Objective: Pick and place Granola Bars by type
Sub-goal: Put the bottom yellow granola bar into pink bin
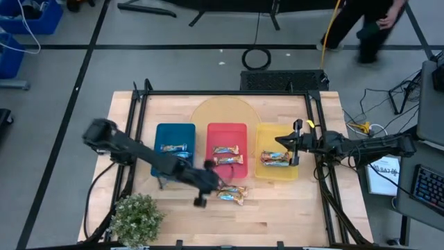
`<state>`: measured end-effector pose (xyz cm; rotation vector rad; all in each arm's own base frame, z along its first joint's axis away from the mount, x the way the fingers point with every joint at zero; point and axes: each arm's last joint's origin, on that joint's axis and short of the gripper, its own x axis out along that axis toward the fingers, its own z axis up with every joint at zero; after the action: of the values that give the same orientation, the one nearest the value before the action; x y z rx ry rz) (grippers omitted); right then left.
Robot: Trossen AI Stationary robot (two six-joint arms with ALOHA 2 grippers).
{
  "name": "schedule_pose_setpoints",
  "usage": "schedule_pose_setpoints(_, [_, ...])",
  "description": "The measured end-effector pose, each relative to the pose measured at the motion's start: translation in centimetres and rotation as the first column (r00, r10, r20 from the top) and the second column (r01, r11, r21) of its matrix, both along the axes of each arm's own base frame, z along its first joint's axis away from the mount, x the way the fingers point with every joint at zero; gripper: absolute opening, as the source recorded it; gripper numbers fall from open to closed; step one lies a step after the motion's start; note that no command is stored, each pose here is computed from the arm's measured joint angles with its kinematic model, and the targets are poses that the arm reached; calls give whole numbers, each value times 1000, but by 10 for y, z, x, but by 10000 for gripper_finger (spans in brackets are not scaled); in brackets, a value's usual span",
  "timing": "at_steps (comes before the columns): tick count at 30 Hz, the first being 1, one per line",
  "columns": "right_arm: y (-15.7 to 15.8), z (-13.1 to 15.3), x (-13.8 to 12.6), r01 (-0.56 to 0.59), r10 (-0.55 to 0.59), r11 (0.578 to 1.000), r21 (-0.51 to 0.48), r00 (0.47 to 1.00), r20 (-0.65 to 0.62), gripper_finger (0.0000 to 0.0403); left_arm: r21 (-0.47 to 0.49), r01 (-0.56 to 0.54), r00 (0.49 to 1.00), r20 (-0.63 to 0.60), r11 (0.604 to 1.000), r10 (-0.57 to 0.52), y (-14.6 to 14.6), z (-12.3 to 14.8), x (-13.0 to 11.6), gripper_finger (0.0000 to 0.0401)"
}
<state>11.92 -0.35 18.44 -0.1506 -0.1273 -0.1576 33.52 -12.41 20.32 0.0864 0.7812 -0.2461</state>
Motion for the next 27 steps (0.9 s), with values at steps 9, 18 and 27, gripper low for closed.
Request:
schedule_pose_setpoints(9, [0,0,0,2,-2,1000,-13,1000,-5,0,119,121,991,-64,985,-114,-37,-36,45,224])
schedule_pose_setpoints(18, [0,-2,0,-1,1,1000,10,1000,-19,0,185,87,986,-157,979,-57,-28,-60,49,248])
schedule_pose_setpoints(27, [0,-4,1,-2,3,1000,19,999,-36,0,151,70,973,-227,986,-34,-26,-73,48,217])
